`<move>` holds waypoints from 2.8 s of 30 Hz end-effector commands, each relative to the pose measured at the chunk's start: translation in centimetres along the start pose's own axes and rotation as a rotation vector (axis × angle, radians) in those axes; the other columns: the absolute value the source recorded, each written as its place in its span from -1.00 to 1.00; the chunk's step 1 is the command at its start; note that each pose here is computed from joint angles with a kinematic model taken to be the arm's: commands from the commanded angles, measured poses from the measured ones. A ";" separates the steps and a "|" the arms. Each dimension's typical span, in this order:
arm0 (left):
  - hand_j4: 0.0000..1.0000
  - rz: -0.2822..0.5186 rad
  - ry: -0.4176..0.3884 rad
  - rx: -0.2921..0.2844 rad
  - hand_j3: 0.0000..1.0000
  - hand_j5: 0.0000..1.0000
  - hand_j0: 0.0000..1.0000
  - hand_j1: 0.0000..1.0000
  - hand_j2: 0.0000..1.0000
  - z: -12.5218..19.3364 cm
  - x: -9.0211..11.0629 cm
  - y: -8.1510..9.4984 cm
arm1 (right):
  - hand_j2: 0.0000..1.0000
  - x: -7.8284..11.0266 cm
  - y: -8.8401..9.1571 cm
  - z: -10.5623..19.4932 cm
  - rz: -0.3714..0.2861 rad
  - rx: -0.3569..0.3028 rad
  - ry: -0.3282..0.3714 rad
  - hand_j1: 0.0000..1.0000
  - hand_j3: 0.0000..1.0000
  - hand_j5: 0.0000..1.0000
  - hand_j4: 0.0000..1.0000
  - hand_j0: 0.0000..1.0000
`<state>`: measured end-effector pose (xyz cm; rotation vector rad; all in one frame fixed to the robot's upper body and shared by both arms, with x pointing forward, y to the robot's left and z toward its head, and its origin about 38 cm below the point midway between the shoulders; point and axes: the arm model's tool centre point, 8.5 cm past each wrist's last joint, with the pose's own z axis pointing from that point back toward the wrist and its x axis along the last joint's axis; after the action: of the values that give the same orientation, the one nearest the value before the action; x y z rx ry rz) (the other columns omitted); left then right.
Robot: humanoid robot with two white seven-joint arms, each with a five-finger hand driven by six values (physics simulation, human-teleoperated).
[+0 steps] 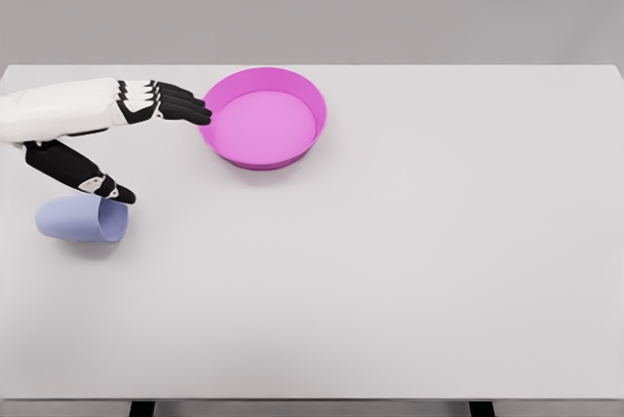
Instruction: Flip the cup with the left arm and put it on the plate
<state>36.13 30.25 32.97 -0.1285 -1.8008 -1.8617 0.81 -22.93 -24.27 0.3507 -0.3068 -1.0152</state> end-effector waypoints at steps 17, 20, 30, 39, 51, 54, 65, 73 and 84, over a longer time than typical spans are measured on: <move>1.00 0.351 0.058 0.035 1.00 1.00 1.00 1.00 1.00 4.6 -0.7 -3.8 | 1.00 0.0 0.0 0.0 0.002 0.001 0.001 1.00 1.00 1.00 1.00 1.00; 1.00 0.357 0.074 0.094 1.00 1.00 1.00 1.00 1.00 4.7 -1.0 -3.7 | 1.00 0.0 0.0 0.0 0.002 0.001 0.001 1.00 1.00 1.00 1.00 1.00; 1.00 0.438 0.356 0.109 1.00 1.00 1.00 1.00 1.00 6.5 -3.6 -6.6 | 1.00 0.0 0.0 0.0 0.002 0.001 0.001 1.00 1.00 1.00 1.00 1.00; 1.00 0.508 0.499 0.063 1.00 1.00 1.00 1.00 1.00 8.2 -4.5 -8.4 | 1.00 0.0 0.0 0.0 0.002 0.001 0.001 1.00 1.00 1.00 1.00 1.00; 1.00 0.574 0.605 0.095 1.00 1.00 1.00 1.00 1.00 8.5 -5.6 -9.6 | 1.00 0.0 0.0 0.0 0.002 0.001 0.001 1.00 1.00 1.00 1.00 1.00; 1.00 0.574 0.611 0.106 1.00 1.00 1.00 1.00 1.00 8.5 -5.6 -9.8 | 1.00 0.0 0.0 0.0 0.001 0.000 0.002 1.00 1.00 1.00 1.00 1.00; 1.00 0.476 0.668 0.063 1.00 1.00 1.00 1.00 1.00 8.8 -5.9 -9.5 | 1.00 0.0 0.0 0.0 0.001 0.000 0.002 1.00 1.00 1.00 1.00 1.00; 1.00 0.514 0.721 0.050 1.00 1.00 1.00 1.00 1.00 8.0 -6.8 -11.6 | 1.00 0.0 0.0 0.0 0.002 0.001 0.001 1.00 1.00 1.00 1.00 1.00; 1.00 0.526 0.772 0.048 1.00 1.00 1.00 1.00 1.00 7.8 -7.6 -12.4 | 1.00 0.0 0.0 0.0 0.001 0.000 0.002 1.00 1.00 1.00 1.00 1.00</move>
<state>34.72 39.51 19.46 0.1124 -1.1316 -1.2470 0.79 -22.93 -24.27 0.3511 -0.3056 -1.0139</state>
